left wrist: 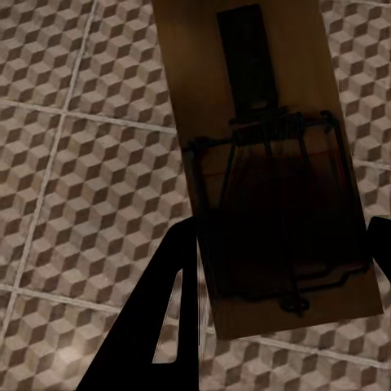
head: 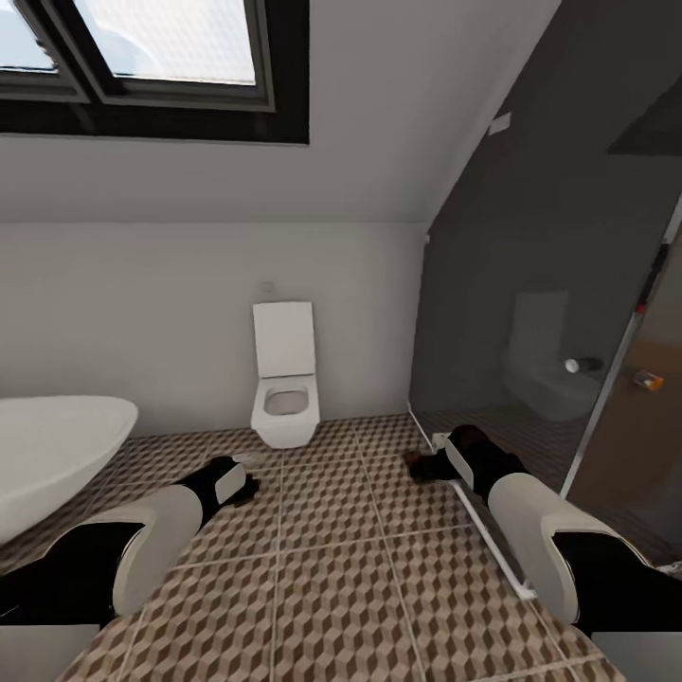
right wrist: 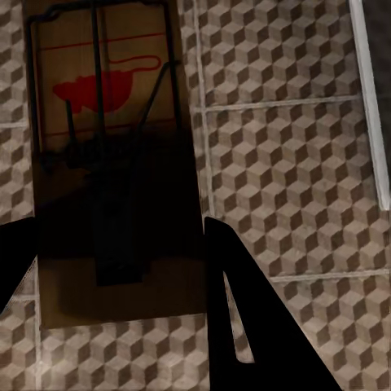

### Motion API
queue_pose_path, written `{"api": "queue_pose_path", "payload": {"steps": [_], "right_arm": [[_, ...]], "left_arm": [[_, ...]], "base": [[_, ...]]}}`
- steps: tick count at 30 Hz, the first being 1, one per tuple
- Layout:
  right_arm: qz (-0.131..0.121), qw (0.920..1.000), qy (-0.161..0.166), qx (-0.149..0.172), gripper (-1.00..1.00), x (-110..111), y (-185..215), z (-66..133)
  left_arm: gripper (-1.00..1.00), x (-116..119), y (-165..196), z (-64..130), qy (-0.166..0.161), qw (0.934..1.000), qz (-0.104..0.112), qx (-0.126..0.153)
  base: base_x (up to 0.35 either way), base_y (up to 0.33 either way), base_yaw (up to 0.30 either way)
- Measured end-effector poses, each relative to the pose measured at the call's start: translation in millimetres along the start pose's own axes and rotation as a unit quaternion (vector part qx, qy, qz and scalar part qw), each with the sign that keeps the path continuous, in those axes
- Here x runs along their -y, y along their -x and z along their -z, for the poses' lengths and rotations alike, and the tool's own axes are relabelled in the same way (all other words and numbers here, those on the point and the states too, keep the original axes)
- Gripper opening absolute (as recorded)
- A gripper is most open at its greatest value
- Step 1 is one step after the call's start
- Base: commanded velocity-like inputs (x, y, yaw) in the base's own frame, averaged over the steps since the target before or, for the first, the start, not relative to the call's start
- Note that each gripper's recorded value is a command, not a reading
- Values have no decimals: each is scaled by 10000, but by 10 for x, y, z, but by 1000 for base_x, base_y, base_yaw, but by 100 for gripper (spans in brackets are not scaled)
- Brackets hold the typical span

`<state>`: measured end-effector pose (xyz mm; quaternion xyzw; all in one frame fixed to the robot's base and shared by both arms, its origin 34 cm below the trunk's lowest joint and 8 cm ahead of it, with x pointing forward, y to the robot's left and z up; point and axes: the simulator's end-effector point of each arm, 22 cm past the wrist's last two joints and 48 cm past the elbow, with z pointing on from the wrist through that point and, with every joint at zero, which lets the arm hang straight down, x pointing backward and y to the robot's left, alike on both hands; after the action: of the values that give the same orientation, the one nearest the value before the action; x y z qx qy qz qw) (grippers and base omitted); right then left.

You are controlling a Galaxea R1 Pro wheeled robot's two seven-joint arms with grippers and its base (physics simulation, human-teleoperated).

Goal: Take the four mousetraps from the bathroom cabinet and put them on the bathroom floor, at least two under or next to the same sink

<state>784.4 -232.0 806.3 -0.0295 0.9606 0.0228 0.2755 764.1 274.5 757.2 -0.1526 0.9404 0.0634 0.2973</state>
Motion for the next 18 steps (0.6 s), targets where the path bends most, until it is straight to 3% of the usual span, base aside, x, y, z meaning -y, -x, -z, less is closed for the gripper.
{"api": "queue_pose_path", "payload": {"steps": [18], "right_arm": [[0,10000,-1,-3,-100,0,-1,-3]], "left_arm": [[-100,4,-5,-2,-3,10000,-1,-10]], "base": [[20,0,278]]}}
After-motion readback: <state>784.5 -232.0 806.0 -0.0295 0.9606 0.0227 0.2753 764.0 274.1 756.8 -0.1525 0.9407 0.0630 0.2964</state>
